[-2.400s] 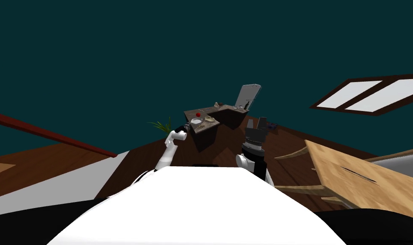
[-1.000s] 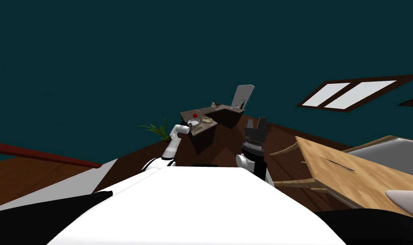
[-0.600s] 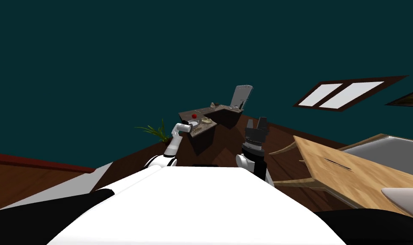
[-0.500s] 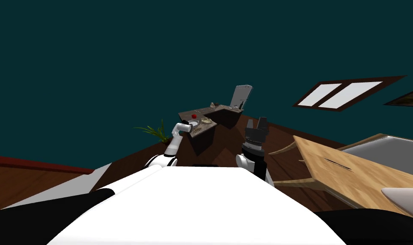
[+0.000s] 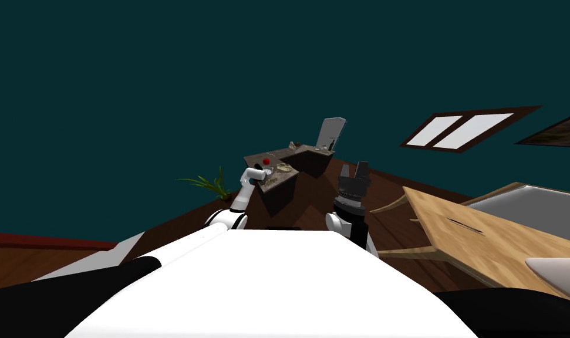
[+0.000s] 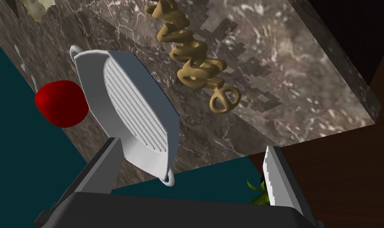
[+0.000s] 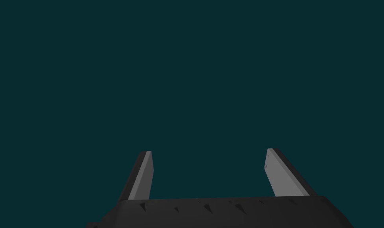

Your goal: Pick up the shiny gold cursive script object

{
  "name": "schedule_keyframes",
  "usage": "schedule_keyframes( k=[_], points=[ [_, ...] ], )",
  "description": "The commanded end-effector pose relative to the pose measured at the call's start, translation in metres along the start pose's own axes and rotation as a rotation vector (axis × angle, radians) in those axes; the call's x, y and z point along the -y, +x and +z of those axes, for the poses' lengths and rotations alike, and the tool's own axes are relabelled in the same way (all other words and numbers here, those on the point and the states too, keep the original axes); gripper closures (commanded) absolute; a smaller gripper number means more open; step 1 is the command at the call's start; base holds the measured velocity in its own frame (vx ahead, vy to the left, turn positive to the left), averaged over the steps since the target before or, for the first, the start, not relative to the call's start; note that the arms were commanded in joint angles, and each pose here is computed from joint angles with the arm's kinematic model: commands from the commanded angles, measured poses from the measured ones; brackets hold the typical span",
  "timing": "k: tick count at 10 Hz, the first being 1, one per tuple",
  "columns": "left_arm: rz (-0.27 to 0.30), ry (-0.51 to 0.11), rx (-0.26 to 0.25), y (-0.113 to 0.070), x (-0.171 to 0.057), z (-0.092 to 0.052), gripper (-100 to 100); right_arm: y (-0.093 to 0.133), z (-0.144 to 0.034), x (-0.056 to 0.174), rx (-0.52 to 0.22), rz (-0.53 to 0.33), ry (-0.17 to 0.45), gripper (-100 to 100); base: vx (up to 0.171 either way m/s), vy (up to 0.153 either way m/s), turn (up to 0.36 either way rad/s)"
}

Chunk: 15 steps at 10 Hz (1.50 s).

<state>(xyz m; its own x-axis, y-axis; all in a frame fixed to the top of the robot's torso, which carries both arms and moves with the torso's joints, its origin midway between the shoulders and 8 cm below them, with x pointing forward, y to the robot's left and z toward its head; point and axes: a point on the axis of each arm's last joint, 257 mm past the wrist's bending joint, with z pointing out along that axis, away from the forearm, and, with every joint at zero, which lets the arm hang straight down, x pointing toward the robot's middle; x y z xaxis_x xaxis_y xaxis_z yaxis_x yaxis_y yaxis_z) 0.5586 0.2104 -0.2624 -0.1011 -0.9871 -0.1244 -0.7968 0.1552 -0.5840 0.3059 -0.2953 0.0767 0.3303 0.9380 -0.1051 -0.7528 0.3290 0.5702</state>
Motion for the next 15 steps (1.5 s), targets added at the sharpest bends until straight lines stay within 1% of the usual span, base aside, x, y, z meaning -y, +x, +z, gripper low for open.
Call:
schedule_keyframes(
  k=[1,3,4,8,9,11,12,13,14,15],
  points=[
    [0.001,-0.039,-0.004,0.003,-0.008,0.0,-100,0.0,0.0,0.0,0.0,0.0,0.0,0,0.069,0.02,-0.029],
    [0.007,-0.116,-0.026,0.019,-0.021,0.001,-100,0.0,0.0,0.0,0.0,0.0,0.0,0,0.099,0.037,-0.059],
    [0.007,-0.132,-0.026,0.019,-0.025,0.001,-100,0.0,0.0,0.0,0.0,0.0,0.0,0,0.09,0.035,-0.019],
    [0.021,-0.285,-0.092,0.063,-0.06,-0.001,-100,0.0,0.0,0.0,0.0,0.0,0.0,0,0.12,0.057,-0.033],
    [0.021,-0.285,-0.092,0.063,-0.06,-0.001,-100,0.0,0.0,0.0,0.0,0.0,0.0,0,0.103,0.054,-0.001],
    [0.026,-0.342,-0.123,0.083,-0.079,0.0,-100,0.0,0.0,0.0,0.0,0.0,0.0,0,0.085,0.055,0.0],
    [0.023,-0.324,-0.114,0.074,-0.074,0.002,-100,0.0,0.0,0.0,0.0,0.0,0.0,0,0.044,0.029,-0.003],
    [0.024,-0.328,-0.116,0.075,-0.076,0.002,0,0.0,0.0,0.0,0.0,0.0,0.0,0,0.008,0.005,0.001],
    [0.023,-0.327,-0.114,0.075,-0.08,0.009,-100,0.0,0.0,0.0,0.0,0.0,0.0,0,0.012,-0.001,-0.009],
    [0.023,-0.326,-0.114,0.075,-0.082,0.013,-100,0.0,0.0,0.0,0.0,0.0,0.0,0,0.014,-0.005,-0.013]
  ],
)
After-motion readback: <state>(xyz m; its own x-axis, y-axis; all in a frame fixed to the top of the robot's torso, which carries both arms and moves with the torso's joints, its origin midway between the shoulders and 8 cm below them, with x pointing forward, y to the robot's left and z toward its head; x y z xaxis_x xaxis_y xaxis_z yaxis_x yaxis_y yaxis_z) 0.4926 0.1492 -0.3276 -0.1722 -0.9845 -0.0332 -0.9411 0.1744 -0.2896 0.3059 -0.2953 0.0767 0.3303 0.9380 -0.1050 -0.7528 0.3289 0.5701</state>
